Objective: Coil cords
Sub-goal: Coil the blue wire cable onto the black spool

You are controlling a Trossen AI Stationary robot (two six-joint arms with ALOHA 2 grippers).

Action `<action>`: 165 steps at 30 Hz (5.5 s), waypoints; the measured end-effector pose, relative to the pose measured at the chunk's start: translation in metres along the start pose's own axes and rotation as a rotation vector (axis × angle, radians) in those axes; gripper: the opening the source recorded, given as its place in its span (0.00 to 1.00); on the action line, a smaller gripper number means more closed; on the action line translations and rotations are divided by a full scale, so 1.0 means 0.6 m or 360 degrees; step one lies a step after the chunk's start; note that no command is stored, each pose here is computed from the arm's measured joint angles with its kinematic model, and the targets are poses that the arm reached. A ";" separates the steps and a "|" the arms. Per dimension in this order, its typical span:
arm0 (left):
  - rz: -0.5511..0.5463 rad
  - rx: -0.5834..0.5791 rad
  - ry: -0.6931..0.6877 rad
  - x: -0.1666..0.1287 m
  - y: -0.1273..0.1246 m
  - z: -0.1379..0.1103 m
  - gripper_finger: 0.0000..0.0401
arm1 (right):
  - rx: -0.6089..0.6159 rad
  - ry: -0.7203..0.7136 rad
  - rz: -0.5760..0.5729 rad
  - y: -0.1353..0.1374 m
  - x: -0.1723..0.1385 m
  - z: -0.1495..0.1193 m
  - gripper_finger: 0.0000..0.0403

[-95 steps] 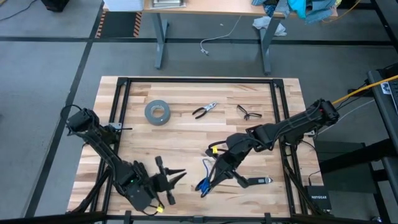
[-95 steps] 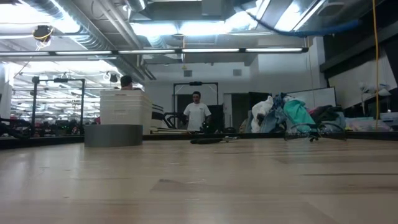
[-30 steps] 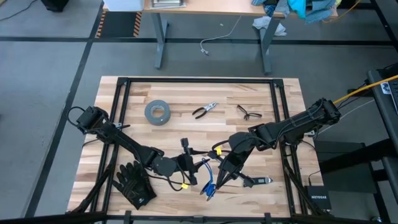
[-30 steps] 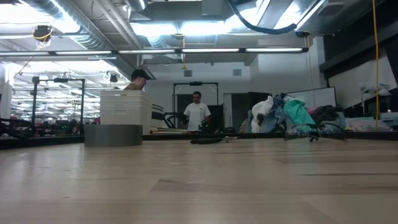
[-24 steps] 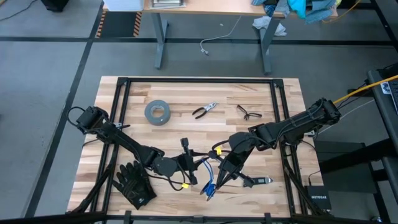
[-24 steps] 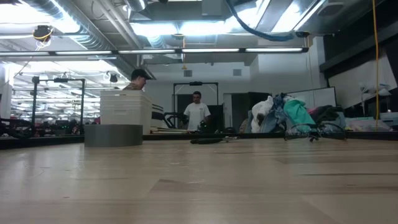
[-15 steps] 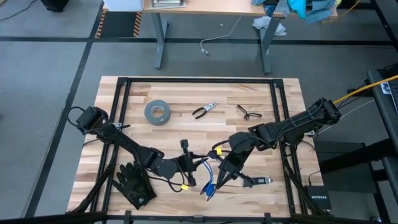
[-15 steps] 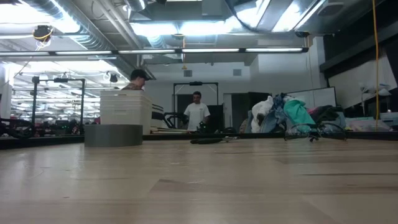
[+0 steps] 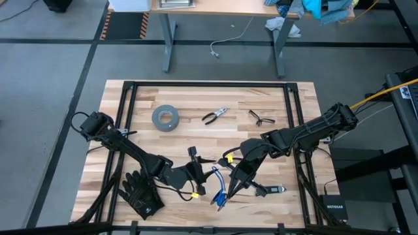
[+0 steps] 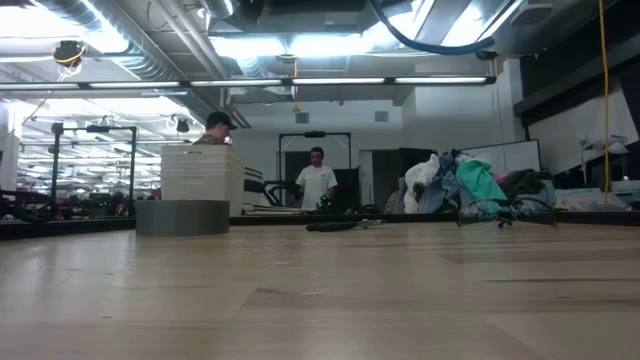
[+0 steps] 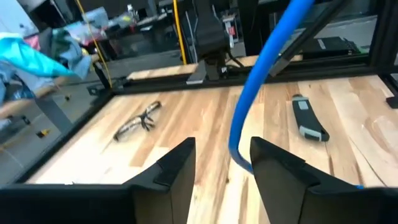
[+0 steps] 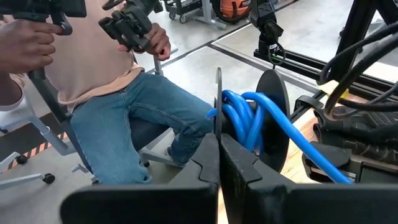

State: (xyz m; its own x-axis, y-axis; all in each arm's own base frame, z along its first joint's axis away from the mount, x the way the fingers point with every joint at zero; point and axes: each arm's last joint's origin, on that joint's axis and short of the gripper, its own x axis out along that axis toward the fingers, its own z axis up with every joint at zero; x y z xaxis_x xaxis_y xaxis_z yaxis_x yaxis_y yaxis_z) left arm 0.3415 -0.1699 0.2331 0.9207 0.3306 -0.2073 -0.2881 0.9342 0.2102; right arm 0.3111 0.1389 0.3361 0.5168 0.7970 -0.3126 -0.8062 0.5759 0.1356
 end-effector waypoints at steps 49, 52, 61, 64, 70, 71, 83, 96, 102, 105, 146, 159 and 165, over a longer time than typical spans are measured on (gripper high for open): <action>-0.0367 -0.0110 0.0293 -0.001 -0.008 -0.031 0.00 | -0.0208 0.0001 -0.0488 -0.014 -0.002 0.006 0.00; -0.0401 -0.0090 0.0311 -0.012 -0.018 -0.034 0.00 | -0.0188 0.0046 -0.0538 -0.016 -0.002 0.002 0.00; -0.0461 -0.0001 0.0332 -0.032 -0.034 -0.039 0.00 | -0.0078 0.0225 -0.0696 -0.019 -0.005 -0.016 0.00; -0.0464 -0.0009 0.0325 -0.033 -0.032 -0.036 0.00 | -0.0049 0.0271 -0.0728 -0.019 -0.006 -0.021 0.00; -0.0494 -0.0025 0.0278 -0.052 -0.023 -0.013 0.00 | 0.0017 0.0371 -0.0778 -0.021 -0.009 -0.032 0.00; -0.0501 -0.0024 0.0275 -0.055 -0.023 -0.011 0.00 | 0.0023 0.0377 -0.0783 -0.020 -0.009 -0.033 0.00; -0.0554 -0.0063 0.0434 -0.100 -0.036 -0.021 0.00 | 0.0096 0.0484 -0.0833 -0.019 -0.012 -0.044 0.00; -0.0595 -0.0118 0.0380 -0.156 -0.023 0.013 0.00 | 0.0189 0.0551 -0.0826 -0.017 -0.013 -0.053 0.00; -0.0596 -0.0016 0.0290 -0.170 -0.005 0.034 0.00 | 0.0201 0.0534 -0.0779 -0.016 -0.011 -0.052 0.00; -0.0561 0.0069 0.0251 -0.172 0.009 0.044 0.00 | 0.0219 0.0541 -0.0751 -0.018 -0.007 -0.056 0.00; -0.0464 0.1049 -0.0113 -0.063 0.018 0.046 0.00 | 0.0050 0.0171 -0.0231 -0.067 0.066 -0.065 0.00; -0.0813 0.1001 -0.0154 -0.050 0.014 0.037 0.00 | -0.0098 0.0118 -0.0121 -0.064 0.068 -0.060 0.00; -0.0901 0.0945 -0.0168 -0.042 0.017 0.036 0.00 | -0.0150 0.0087 -0.0083 -0.063 0.068 -0.057 0.00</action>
State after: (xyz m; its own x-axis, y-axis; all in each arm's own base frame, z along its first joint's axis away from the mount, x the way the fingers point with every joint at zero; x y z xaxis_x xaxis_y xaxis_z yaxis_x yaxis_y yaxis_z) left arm 0.3210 -0.1717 0.2611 0.9132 -0.2106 -0.3489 0.3864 0.7196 0.5769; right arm 0.3530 0.1436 0.2863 0.5447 0.7537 -0.3679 -0.8033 0.5948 0.0292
